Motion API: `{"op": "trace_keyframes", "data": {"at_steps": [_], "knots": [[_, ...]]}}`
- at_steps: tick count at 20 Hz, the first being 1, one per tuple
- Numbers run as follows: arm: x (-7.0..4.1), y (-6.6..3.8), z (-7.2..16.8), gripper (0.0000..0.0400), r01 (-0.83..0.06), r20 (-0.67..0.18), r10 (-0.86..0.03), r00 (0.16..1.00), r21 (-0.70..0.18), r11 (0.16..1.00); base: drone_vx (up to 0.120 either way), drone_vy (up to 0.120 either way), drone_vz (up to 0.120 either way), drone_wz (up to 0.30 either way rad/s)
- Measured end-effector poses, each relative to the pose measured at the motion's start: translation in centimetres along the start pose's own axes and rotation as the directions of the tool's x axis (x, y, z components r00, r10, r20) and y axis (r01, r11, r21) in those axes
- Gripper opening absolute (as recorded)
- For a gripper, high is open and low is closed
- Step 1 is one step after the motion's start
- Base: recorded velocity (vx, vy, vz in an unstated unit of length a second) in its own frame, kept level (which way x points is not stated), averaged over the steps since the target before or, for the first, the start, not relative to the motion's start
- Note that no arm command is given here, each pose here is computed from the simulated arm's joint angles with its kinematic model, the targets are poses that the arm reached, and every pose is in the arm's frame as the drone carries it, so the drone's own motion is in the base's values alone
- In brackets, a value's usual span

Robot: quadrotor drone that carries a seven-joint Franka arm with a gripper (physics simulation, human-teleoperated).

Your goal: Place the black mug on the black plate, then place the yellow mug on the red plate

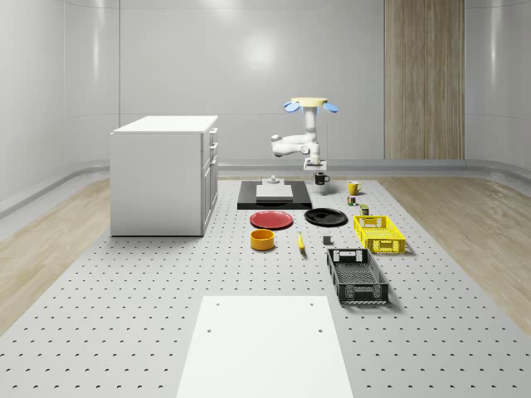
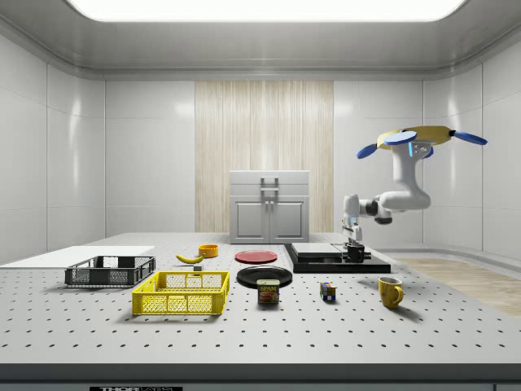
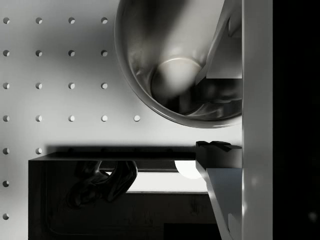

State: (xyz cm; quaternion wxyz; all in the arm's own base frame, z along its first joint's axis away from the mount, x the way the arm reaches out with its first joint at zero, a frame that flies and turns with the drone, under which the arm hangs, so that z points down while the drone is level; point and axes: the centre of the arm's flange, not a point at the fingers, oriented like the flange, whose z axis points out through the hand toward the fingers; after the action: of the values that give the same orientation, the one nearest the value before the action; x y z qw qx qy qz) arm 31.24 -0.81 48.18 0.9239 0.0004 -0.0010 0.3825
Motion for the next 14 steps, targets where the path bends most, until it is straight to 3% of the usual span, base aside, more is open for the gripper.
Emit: {"op": "trace_keyframes", "data": {"at_steps": [14], "knots": [[0.00,0.00,-0.21,0.0110,0.000,0.000,0.000,1.000,0.000,1.000,0.120,0.000,0.000,0.000]]}}
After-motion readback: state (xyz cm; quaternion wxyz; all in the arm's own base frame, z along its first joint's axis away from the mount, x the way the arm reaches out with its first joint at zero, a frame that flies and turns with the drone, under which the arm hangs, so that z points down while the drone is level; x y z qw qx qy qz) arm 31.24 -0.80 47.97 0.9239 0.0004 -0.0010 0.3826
